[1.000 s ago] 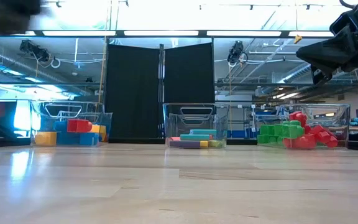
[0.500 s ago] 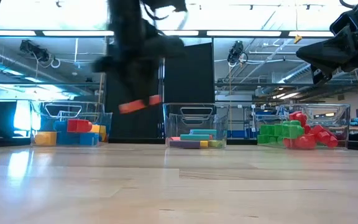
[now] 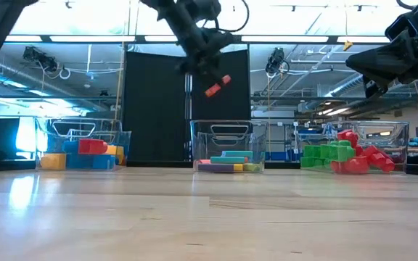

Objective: Sort blocks by size
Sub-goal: Put the red block into the middle transparent bin

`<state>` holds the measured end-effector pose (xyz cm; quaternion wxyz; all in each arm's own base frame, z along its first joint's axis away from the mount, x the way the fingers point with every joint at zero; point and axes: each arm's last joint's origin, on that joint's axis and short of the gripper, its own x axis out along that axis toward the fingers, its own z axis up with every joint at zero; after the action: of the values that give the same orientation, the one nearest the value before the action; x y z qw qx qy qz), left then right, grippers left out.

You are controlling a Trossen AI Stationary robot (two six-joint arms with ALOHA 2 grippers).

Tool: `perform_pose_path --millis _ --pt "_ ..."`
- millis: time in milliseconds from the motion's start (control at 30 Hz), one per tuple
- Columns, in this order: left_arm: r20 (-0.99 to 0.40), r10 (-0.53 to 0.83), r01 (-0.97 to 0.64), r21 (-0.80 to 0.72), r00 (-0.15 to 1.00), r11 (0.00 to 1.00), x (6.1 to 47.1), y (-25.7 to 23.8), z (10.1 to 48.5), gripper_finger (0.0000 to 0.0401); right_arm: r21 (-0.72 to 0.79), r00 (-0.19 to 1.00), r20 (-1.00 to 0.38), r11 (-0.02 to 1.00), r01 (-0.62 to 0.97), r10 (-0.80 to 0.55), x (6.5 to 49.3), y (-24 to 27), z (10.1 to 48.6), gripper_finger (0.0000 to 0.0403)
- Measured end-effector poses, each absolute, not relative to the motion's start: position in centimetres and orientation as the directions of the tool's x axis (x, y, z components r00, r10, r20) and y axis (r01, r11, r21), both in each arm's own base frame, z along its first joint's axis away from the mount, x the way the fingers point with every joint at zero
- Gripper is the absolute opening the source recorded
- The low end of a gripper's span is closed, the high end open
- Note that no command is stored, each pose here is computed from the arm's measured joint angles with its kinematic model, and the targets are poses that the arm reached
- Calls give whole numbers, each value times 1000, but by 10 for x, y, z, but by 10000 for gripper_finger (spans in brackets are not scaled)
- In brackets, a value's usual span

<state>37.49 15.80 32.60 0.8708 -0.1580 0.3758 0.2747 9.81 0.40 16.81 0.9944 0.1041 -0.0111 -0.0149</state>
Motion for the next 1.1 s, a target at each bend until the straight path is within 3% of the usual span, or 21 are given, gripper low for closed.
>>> perform_pose_path --millis 267,500,833,1100 --pt "-774 288 -539 -81 564 838 392 214 304 105 207 999 19 978 29 -34 98 4 168 47" --pt "-858 225 -542 -72 462 837 409 241 259 105 207 999 18 978 32 -36 98 4 168 44" --pt "-915 121 -513 -102 384 852 423 246 207 107 207 999 19 978 33 -38 98 4 168 42" --pt "-924 109 -496 -95 366 863 424 245 198 138 207 999 18 978 33 -38 98 4 168 44"
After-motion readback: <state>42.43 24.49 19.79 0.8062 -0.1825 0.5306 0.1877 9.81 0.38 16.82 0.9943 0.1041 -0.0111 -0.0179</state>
